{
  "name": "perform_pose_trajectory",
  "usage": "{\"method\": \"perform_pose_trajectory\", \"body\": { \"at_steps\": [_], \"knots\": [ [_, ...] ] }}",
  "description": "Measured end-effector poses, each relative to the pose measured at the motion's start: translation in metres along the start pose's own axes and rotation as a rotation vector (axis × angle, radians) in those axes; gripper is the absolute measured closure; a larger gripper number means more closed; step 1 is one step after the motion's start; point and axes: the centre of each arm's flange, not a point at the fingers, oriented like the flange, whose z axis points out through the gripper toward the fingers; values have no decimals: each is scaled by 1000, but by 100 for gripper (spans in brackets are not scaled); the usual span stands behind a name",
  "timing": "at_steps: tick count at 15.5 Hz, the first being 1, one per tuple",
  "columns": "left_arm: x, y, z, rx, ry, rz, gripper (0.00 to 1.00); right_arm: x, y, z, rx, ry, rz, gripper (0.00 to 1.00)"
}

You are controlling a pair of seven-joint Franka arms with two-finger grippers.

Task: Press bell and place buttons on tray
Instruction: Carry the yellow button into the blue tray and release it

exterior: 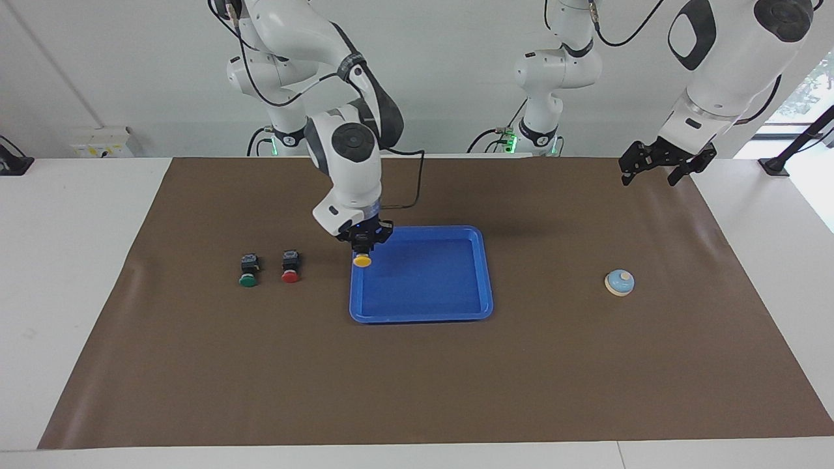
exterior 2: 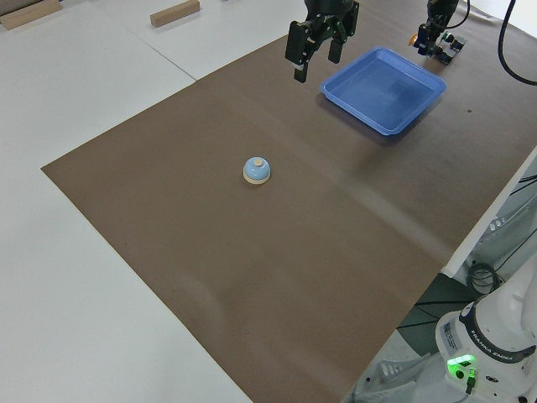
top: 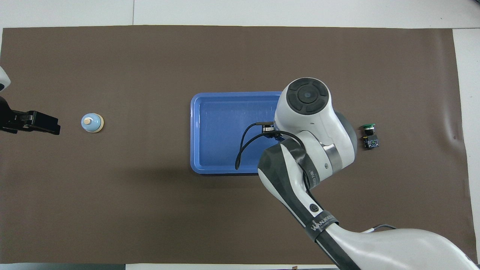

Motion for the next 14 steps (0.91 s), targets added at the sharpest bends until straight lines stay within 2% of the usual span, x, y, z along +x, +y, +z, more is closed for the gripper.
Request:
{"method": "perform_pose_trajectory", "body": {
  "at_steps": [3, 7, 14],
  "knots": [
    [0, 0, 0, 0, 0, 0, 0, 7, -7, 23, 5, 5, 7, 59],
    [0, 0, 0, 0, 0, 0, 0, 16, -1, 39, 58, -1, 33, 59],
    [0, 0, 0, 0, 0, 0, 0, 9, 3, 67, 68, 4, 39, 59]
  ]
}}
